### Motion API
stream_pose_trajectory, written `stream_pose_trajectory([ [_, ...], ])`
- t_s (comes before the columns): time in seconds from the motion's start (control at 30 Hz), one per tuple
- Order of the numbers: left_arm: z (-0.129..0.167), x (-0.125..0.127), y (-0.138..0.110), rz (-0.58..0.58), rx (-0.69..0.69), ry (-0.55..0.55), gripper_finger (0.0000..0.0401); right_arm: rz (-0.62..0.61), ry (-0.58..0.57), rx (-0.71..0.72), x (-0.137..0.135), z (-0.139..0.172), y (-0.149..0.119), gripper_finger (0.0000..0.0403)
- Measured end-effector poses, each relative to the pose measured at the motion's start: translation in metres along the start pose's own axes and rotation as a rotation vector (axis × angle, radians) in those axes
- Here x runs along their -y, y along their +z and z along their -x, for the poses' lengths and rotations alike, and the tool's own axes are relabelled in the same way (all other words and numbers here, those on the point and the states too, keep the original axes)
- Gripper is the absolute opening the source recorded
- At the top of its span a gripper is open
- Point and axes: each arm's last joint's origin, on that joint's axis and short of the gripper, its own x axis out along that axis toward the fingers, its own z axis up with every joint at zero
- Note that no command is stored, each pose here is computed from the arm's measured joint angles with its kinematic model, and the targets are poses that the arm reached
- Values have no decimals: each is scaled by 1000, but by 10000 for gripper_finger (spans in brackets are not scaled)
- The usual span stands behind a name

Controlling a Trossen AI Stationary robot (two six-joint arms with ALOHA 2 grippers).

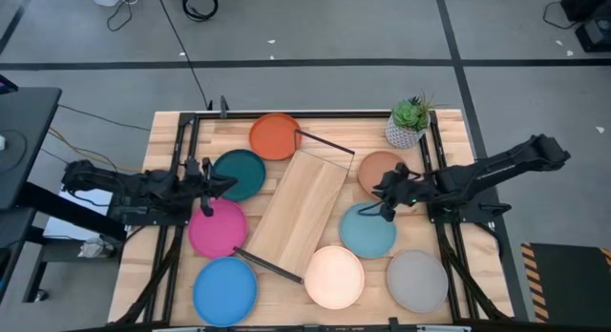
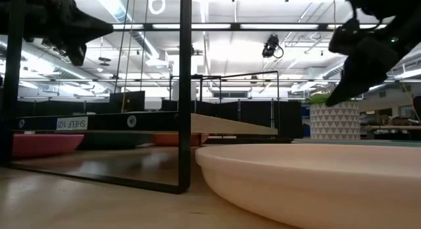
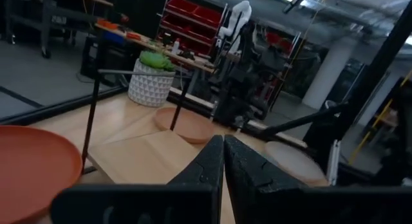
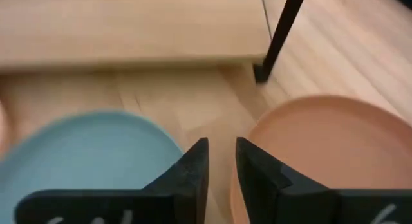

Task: Place and stack plates onto a shelf
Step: Put the brown plate on the shelf

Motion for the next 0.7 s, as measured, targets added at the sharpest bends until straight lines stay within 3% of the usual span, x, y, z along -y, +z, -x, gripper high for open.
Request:
stream_pose_trajectory([
  [0.17,-5,1,-3,-39,-19,9,21,89,-54,-178,-10,-16,9,120],
  [0.33,-6,2,-4,-26,-28,17,21,101,-133,-290,-9,-37,13,132],
  [0.7,-6,4,3,4,32,5,21,78,-115,-448,6,-66,9,128],
])
